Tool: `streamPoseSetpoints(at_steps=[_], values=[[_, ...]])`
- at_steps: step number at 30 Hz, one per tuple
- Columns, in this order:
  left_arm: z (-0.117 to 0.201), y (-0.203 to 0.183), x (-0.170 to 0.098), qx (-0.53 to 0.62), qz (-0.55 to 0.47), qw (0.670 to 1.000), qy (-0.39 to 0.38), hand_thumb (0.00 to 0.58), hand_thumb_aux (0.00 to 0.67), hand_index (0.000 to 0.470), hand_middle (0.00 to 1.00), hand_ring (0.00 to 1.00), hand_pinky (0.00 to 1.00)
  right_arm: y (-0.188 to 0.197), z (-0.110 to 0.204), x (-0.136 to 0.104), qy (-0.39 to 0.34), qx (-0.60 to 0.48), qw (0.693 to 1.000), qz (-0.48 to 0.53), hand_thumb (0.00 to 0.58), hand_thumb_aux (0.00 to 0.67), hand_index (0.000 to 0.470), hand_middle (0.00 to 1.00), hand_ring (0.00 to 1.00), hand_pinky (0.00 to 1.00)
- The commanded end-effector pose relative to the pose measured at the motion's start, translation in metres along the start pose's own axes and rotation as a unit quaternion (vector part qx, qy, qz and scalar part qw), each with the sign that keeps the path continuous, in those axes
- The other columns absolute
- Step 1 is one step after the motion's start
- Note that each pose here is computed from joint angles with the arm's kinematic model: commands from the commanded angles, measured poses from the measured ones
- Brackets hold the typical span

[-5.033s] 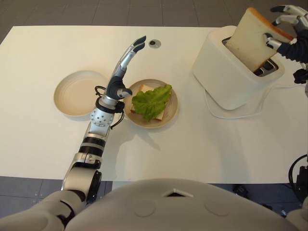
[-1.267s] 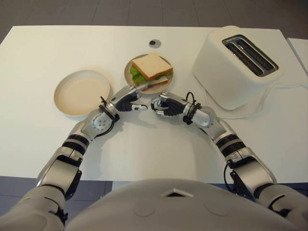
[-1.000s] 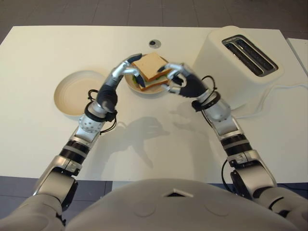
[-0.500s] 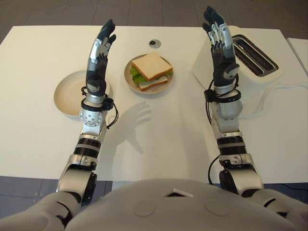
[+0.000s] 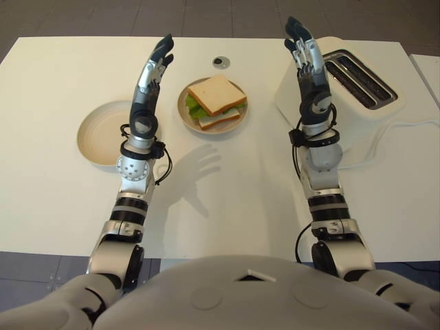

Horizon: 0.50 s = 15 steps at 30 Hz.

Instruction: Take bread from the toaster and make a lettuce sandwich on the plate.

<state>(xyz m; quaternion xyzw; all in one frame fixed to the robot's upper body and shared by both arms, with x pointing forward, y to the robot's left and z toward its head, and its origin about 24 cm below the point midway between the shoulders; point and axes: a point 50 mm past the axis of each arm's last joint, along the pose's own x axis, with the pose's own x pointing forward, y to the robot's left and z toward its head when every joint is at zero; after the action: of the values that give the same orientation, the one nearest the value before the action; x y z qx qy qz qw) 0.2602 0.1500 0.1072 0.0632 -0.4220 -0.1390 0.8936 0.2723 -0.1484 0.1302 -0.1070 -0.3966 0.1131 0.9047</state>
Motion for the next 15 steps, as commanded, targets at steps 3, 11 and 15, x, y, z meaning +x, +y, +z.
streamPoseSetpoints(at_steps=[3,11,15], values=[[-0.0058,-0.0076,-0.003,-0.014,-0.006,1.0,0.013,0.0,0.0,0.0,0.0,0.0,0.0,0.0025,-0.0028,-0.0006,0.005,-0.004,1.0,0.0,0.0,0.0,0.0,0.0,0.0,0.0],[-0.0067,-0.0085,-0.0042,-0.014,-0.013,1.0,0.016,0.0,0.0,0.0,0.0,0.0,0.0,0.0029,-0.0038,-0.0013,0.007,-0.007,1.0,0.005,0.0,0.0,0.0,0.0,0.0,0.0],[-0.0068,-0.0084,-0.0045,-0.015,-0.014,1.0,0.017,0.0,0.0,0.0,0.0,0.0,0.0,0.0011,-0.0052,-0.001,0.012,-0.011,1.0,-0.001,0.0,0.0,0.0,0.0,0.0,0.0]])
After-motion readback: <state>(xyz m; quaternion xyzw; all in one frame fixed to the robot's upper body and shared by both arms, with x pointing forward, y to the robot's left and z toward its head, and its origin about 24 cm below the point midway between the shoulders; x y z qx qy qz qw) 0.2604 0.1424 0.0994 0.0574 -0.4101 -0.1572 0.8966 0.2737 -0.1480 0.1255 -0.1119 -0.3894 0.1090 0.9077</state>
